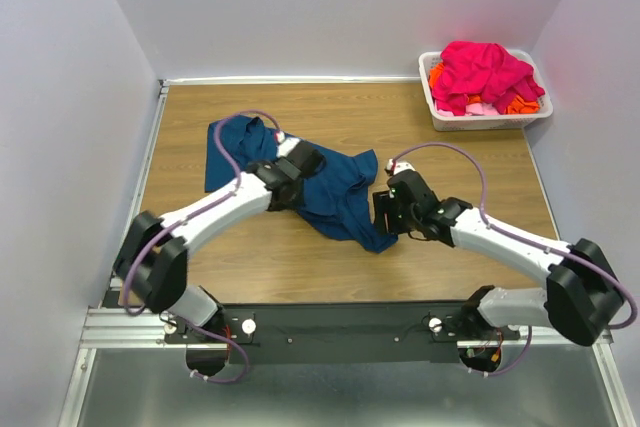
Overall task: Fold and stack the t-shirts
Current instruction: Flatten the tshirt out
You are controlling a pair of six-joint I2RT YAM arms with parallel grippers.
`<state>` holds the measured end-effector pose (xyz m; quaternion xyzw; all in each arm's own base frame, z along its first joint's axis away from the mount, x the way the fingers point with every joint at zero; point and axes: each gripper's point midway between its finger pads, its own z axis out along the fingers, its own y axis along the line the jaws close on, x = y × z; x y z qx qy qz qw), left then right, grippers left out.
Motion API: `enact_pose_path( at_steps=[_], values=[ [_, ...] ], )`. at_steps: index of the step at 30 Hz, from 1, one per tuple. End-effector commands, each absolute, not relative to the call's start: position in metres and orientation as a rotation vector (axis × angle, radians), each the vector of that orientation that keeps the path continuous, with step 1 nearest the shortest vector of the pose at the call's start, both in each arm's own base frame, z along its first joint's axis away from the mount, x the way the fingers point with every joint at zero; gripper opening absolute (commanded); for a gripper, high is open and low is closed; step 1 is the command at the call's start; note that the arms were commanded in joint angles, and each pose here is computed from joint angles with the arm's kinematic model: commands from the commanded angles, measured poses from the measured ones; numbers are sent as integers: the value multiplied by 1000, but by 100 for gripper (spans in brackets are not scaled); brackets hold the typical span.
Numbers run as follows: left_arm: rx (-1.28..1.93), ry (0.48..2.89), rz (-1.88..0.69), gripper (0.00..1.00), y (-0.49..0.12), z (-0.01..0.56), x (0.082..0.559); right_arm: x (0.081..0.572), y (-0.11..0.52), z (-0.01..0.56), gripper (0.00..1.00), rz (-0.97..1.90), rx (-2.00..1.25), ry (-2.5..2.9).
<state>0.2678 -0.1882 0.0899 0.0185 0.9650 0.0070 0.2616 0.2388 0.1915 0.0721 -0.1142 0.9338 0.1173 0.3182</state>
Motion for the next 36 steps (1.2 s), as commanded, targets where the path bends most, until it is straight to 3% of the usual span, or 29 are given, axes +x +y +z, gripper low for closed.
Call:
enact_pose_path(
  at_steps=[1,7,15,27,30,33,36],
  values=[
    [-42,2427,176,0,-128,165,285,226,210,61,70,420,-313,2541],
    [-183,2260,156,0,-74,215,291,251,230,67,69,418,-300,2538],
    [-186,2179,98,0,-61,226,295,247,269,41,65,585,-336,2676],
    [-281,2081,151,0,-21,242,304,250,231,23,60,341,-222,2680],
    [-313,2070,172,0,-9,242,304,253,221,22,46,267,-205,2669],
    [-340,2049,194,0,2,242,303,257,220,31,20,267,-189,2640],
    [-364,2038,222,0,12,243,303,265,219,50,4,266,-185,2585]
  ],
)
